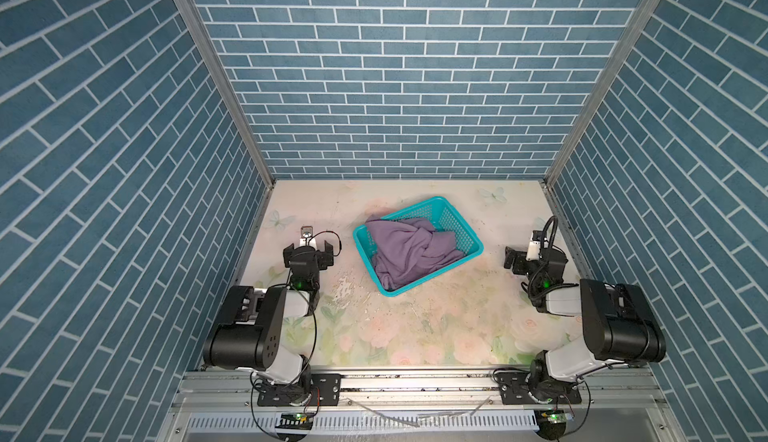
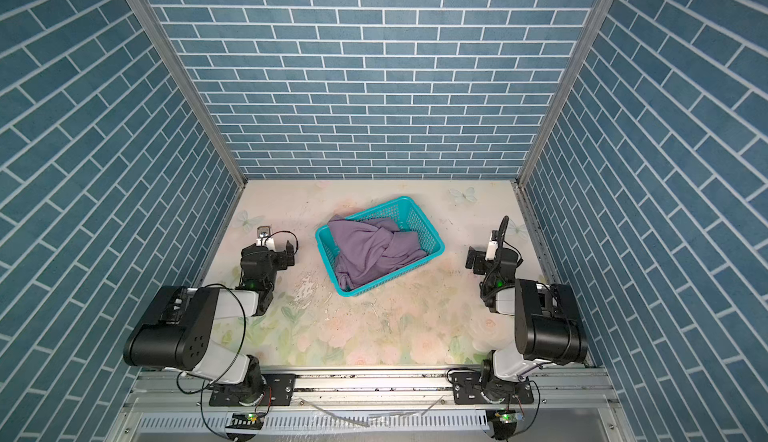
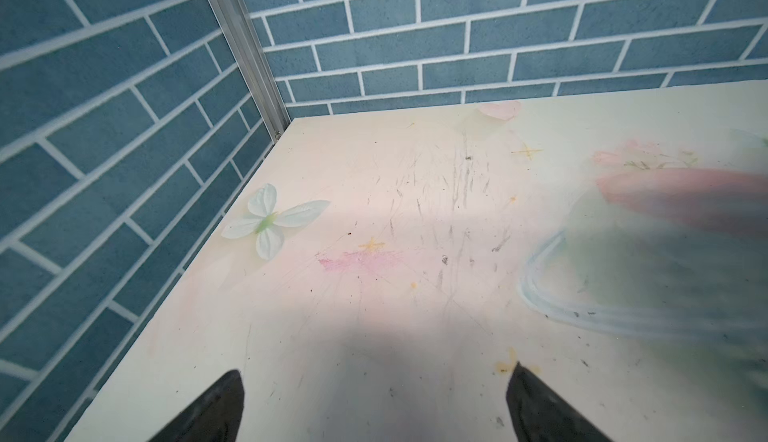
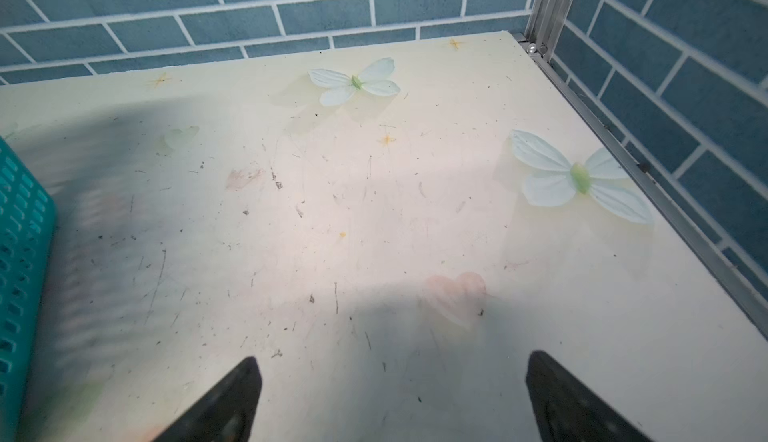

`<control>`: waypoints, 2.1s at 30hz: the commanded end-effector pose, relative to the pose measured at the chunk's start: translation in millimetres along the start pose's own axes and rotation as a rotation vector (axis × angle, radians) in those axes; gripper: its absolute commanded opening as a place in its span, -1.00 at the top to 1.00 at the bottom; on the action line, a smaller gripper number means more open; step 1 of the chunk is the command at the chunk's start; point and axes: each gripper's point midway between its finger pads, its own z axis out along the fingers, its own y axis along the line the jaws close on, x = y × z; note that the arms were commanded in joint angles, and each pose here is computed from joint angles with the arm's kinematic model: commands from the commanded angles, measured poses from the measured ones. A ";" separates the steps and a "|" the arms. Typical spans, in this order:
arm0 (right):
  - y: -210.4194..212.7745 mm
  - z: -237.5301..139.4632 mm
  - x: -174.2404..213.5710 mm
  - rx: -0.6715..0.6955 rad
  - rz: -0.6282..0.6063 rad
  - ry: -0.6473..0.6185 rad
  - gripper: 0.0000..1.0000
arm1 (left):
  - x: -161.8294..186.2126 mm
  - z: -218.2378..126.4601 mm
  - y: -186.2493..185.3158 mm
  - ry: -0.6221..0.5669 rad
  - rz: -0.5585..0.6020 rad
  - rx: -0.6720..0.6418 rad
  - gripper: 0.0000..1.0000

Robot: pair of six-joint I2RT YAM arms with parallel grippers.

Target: Fold and stack the trousers

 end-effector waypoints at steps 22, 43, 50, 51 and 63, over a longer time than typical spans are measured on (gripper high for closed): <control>-7.3 4.8 -20.8 0.046 -0.014 -0.048 -0.98 | -1.5 3.2 -1.1 0.003 0.009 0.001 -0.99; 4.5 -98.2 -99.3 0.315 0.050 -0.095 -0.98 | -85.9 -83.6 93.8 0.152 -0.481 -0.552 -0.99; 75.1 -83.2 -89.6 0.109 0.027 0.177 -0.96 | -101.1 -105.9 71.9 0.168 -0.585 -0.342 -0.84; 94.4 -80.8 -90.0 0.057 0.006 0.187 -0.93 | -96.5 -104.8 59.2 0.193 -0.607 -0.267 -0.76; 268.0 -64.9 -80.0 -0.296 -0.217 0.267 -0.97 | 5.0 -119.4 -62.5 0.644 -0.673 0.207 -0.54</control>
